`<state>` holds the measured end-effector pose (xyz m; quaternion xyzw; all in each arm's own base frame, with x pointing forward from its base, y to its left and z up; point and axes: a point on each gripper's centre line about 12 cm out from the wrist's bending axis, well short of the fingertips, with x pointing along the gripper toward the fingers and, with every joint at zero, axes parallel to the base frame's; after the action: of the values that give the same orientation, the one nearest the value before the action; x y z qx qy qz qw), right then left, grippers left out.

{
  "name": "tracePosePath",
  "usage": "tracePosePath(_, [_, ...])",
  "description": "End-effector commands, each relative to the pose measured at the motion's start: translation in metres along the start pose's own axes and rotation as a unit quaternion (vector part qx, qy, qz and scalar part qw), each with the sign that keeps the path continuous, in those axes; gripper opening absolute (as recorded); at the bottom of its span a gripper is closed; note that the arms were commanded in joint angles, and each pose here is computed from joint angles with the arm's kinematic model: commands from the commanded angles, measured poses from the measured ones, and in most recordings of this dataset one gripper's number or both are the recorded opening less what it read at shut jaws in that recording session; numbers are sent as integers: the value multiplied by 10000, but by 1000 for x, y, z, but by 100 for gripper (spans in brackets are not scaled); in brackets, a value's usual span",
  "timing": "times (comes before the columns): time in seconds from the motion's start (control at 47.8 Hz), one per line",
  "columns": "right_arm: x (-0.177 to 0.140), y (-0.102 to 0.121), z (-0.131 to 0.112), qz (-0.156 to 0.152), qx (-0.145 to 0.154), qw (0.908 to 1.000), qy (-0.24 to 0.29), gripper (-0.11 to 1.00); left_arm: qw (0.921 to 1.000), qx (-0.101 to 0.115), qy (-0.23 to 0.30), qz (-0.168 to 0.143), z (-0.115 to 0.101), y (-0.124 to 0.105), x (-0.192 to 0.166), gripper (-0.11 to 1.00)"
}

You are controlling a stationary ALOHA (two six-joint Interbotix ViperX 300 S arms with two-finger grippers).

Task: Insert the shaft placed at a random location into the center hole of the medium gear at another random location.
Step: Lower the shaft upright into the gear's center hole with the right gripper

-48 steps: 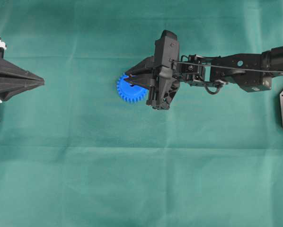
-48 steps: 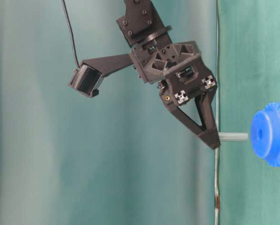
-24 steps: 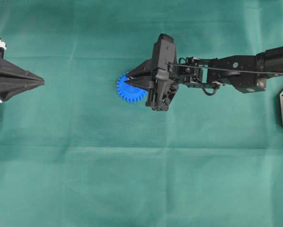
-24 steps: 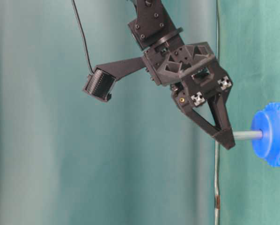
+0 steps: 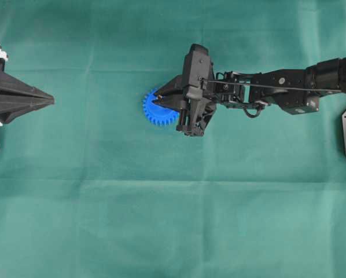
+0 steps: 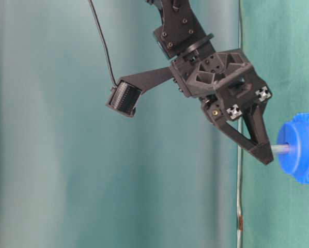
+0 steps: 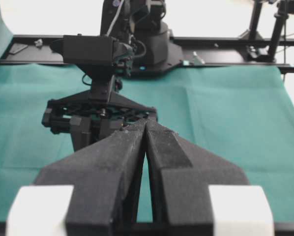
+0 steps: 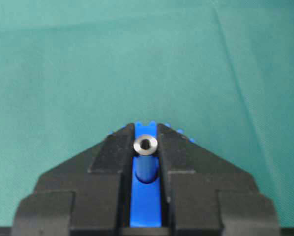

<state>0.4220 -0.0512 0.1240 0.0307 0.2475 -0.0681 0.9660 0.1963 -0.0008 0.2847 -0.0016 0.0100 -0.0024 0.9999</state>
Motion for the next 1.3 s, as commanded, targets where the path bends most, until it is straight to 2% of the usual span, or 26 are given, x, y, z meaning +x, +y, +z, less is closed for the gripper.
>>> tracePosePath(0.0, [-1,0,10,7,2,9998,-176,13,9999,0,-107,-2,8,0,1,0])
tracePosePath(0.293, [5,0,-1,-2,7,10000,-31,13,9999,0,-100,-10,7,0,1,0])
tracePosePath(1.172, [5,1,-4,13,7,10000,23,14,10000,0,-84,-10,7,0,2,0])
tracePosePath(1.213, [5,2,-4,20,4,10000,24,15,9999,0,-100,-10,7,0,2,0])
tracePosePath(1.276, [4,3,-4,34,4,10000,24,26,10000,0,-84,-2,7,0,2,0])
